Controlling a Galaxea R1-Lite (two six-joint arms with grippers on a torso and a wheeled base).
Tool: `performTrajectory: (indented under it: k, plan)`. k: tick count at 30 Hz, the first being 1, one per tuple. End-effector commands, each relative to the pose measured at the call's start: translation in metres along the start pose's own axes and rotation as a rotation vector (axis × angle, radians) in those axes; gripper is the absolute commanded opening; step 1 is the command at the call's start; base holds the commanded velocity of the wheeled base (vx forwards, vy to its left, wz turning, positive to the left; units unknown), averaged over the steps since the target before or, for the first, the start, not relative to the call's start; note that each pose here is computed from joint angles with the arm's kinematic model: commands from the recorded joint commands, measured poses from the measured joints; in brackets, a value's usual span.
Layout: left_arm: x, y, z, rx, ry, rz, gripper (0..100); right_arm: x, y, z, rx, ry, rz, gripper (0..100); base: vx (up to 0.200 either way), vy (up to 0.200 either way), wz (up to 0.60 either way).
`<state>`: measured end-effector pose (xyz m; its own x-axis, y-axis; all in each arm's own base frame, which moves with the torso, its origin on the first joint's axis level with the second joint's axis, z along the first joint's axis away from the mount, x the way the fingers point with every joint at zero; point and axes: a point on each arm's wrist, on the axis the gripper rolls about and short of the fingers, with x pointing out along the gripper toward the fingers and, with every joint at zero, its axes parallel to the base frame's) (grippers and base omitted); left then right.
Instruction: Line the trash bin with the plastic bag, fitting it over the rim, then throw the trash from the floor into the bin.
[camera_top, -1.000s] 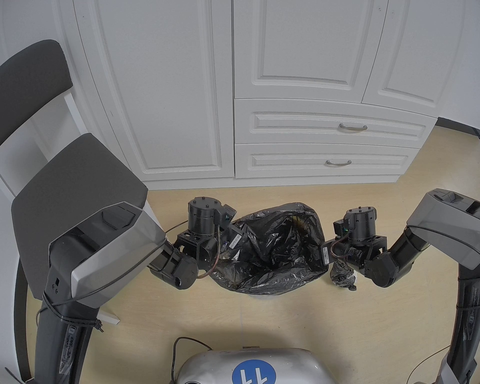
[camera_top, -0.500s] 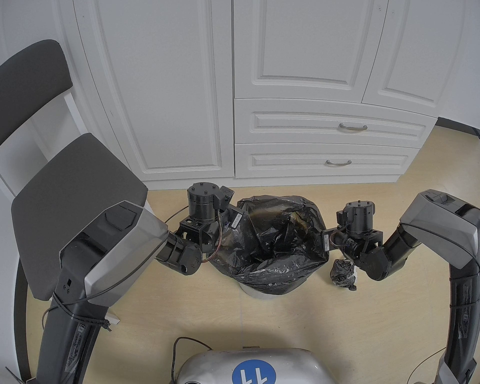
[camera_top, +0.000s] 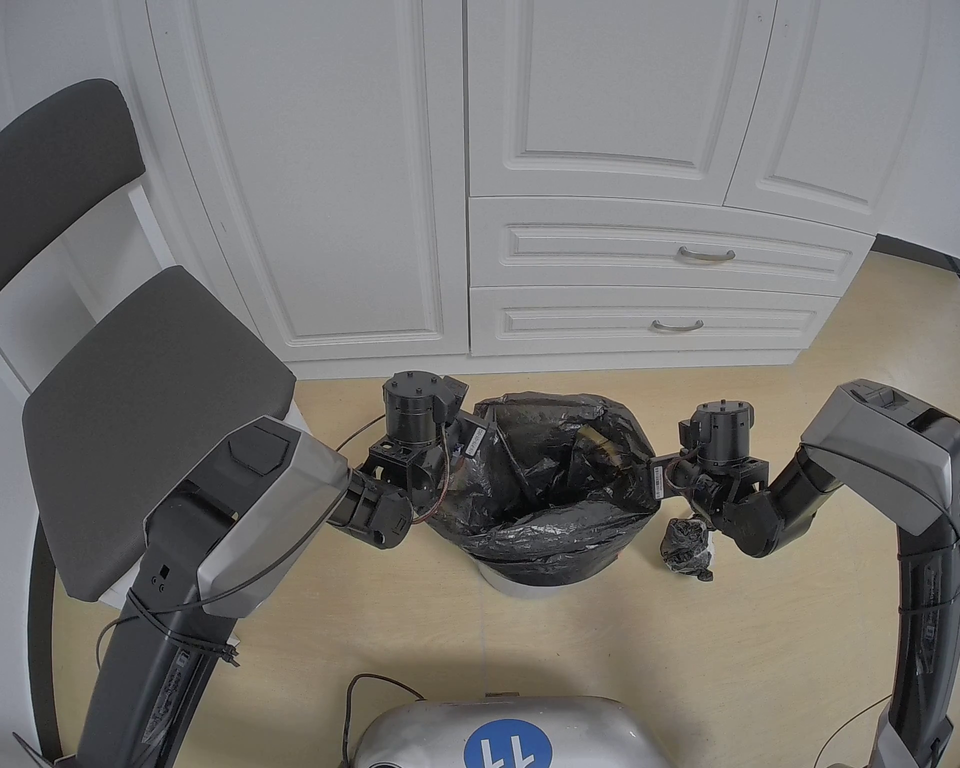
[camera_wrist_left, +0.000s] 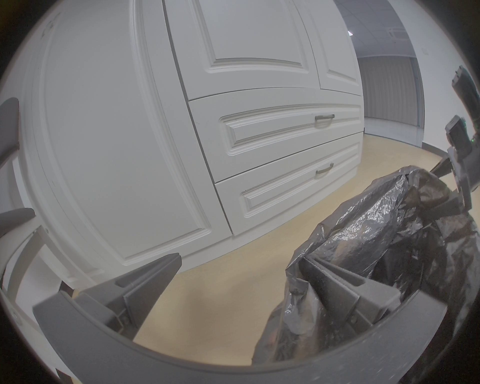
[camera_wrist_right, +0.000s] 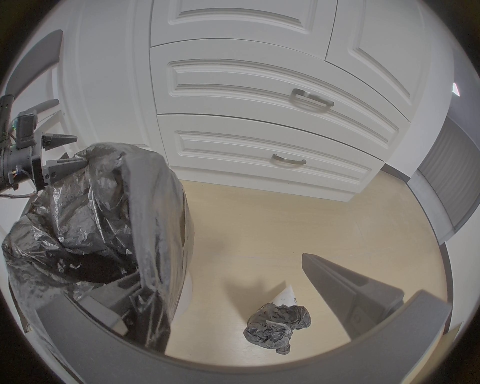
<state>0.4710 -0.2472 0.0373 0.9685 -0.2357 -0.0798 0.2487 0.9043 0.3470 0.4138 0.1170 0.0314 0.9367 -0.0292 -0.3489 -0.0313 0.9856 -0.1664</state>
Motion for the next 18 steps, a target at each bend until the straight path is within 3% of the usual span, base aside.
performTrajectory:
  k: [1, 5, 11, 18]
  plan:
    - [-0.018, 0.0, 0.023, -0.051, -0.003, -0.024, 100, -0.026, 0.002, 0.021, 0.029, -0.033, 0.047, 100, 0.0, 0.0, 0.0]
    - [-0.047, -0.004, 0.044, -0.112, 0.029, -0.081, 100, -0.043, 0.002, 0.035, 0.094, -0.056, 0.142, 100, 0.0, 0.0, 0.0]
    - [-0.078, 0.005, 0.062, -0.261, 0.097, -0.109, 100, -0.051, -0.005, 0.051, 0.234, 0.02, 0.254, 100, 0.0, 0.0, 0.0]
    - [-0.094, 0.015, 0.029, -0.437, 0.222, -0.076, 100, -0.028, -0.008, 0.05, 0.339, 0.096, 0.273, 100, 0.0, 0.0, 0.0]
